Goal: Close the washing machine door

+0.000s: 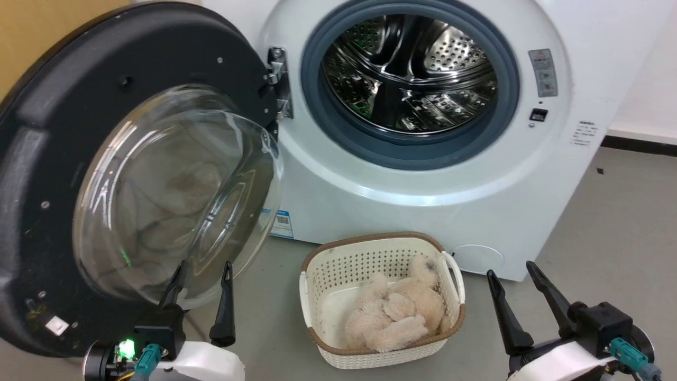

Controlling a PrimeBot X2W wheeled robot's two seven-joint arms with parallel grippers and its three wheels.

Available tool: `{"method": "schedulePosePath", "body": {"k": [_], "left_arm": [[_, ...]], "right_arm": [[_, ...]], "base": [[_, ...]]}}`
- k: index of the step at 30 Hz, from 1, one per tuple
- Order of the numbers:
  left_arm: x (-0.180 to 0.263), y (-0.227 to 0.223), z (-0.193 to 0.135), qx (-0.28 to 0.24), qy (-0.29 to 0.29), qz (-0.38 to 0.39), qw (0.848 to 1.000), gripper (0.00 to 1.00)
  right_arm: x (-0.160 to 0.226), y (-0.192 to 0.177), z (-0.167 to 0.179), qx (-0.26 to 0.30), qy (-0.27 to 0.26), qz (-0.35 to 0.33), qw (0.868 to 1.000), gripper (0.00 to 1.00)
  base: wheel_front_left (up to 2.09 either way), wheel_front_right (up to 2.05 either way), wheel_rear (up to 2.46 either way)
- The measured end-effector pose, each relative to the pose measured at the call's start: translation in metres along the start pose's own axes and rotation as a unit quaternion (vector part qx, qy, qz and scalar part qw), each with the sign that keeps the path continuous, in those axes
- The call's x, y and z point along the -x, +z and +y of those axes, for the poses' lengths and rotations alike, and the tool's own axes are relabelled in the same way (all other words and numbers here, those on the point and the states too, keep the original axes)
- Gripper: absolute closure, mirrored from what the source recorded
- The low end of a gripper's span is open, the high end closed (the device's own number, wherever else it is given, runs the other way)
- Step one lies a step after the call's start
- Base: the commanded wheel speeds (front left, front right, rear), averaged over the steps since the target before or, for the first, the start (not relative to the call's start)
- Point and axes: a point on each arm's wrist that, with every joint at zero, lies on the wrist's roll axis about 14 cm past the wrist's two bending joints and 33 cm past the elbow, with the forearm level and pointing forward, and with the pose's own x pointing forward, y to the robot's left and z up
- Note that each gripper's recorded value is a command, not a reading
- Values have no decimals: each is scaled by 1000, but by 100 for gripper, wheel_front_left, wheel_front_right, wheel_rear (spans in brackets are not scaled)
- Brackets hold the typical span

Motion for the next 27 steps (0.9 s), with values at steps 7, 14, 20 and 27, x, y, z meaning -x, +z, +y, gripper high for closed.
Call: {"method": "schedulePosePath", "body": {"k": [7,14,20,27], "left_arm": [[10,3,14,-1,22,-8,1000,0],[21,3,29,-3,46,-12,999,0],[29,5,40,-2,65,-16,998,0],[37,7,50,-3,83,-23,996,0]], "right_arm": [[-6,-3,15,-7,25,0,1000,0],[-14,-6,30,-16,50,0,999,0],[-19,-8,43,-21,71,-1,997,0],[-23,-11,55,-33,90,-1,995,0]], "base": [[0,0,0],[0,0,0],[0,0,0],[0,0,0]]}}
